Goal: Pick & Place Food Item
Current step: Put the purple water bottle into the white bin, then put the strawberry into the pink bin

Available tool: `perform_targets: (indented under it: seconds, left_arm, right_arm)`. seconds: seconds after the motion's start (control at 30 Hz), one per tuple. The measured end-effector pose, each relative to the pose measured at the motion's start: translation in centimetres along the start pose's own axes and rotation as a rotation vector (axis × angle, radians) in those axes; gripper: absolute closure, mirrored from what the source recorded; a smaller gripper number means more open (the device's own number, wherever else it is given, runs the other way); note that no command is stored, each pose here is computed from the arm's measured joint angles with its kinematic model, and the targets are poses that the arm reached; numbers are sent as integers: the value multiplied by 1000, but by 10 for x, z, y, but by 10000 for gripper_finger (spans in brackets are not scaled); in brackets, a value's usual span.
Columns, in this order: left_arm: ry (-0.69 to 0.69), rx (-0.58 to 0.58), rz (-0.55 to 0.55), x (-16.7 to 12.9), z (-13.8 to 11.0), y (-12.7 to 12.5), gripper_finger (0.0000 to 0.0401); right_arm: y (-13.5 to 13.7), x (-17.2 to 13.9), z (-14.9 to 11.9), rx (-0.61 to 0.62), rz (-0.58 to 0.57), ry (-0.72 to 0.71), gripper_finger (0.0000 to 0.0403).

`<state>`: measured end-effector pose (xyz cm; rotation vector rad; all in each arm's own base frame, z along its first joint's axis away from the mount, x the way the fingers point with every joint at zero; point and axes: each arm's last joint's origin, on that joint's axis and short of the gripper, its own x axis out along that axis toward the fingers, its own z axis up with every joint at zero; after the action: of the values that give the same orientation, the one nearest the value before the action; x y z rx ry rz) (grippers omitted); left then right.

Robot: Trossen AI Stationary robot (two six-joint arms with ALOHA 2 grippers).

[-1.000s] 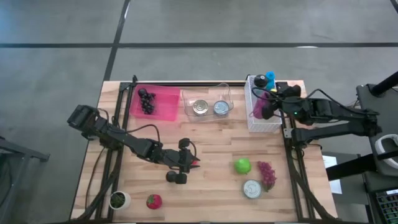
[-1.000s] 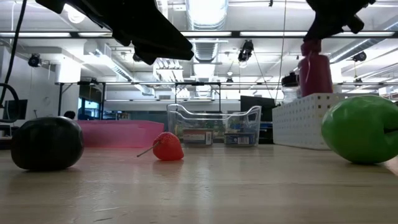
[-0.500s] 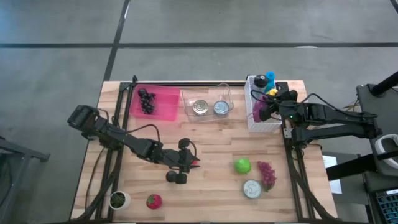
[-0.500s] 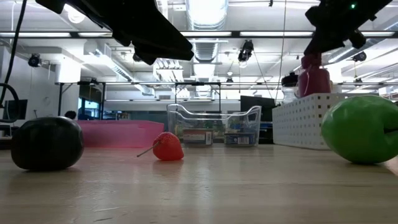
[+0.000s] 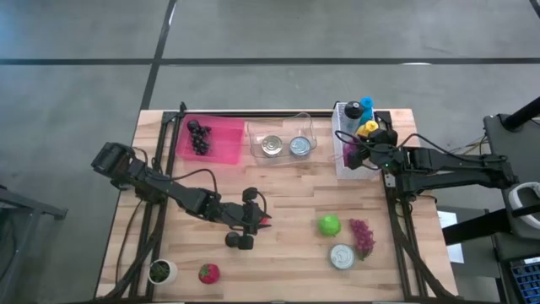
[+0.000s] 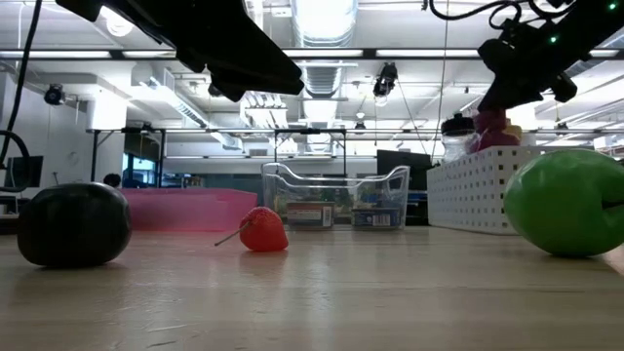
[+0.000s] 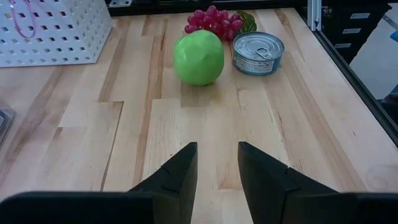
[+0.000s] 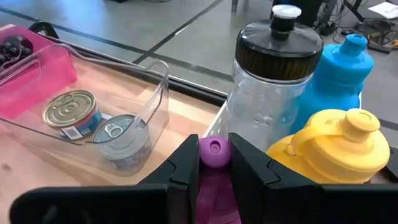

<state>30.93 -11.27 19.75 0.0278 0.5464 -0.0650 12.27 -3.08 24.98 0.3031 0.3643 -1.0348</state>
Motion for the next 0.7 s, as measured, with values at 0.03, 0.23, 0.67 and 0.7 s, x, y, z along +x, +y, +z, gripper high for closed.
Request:
perform_targets:
  seconds: [0.03,0.23,0.67,0.7]
  left_arm:
    - [0,0,0,0,0,0,279]
    - [0,0,0,0,0,0,279]
    - [0,-2,0,0,0,0,279]
    - [0,-3,0,0,0,0,279]
  right_arm:
    - [0,0,0,1,1,-1,334]
    - [1,0,1,28,11,-4,299]
    - [1,-1,1,22,10,-4,232]
    - [1,-1,3,25,12,-8,228]
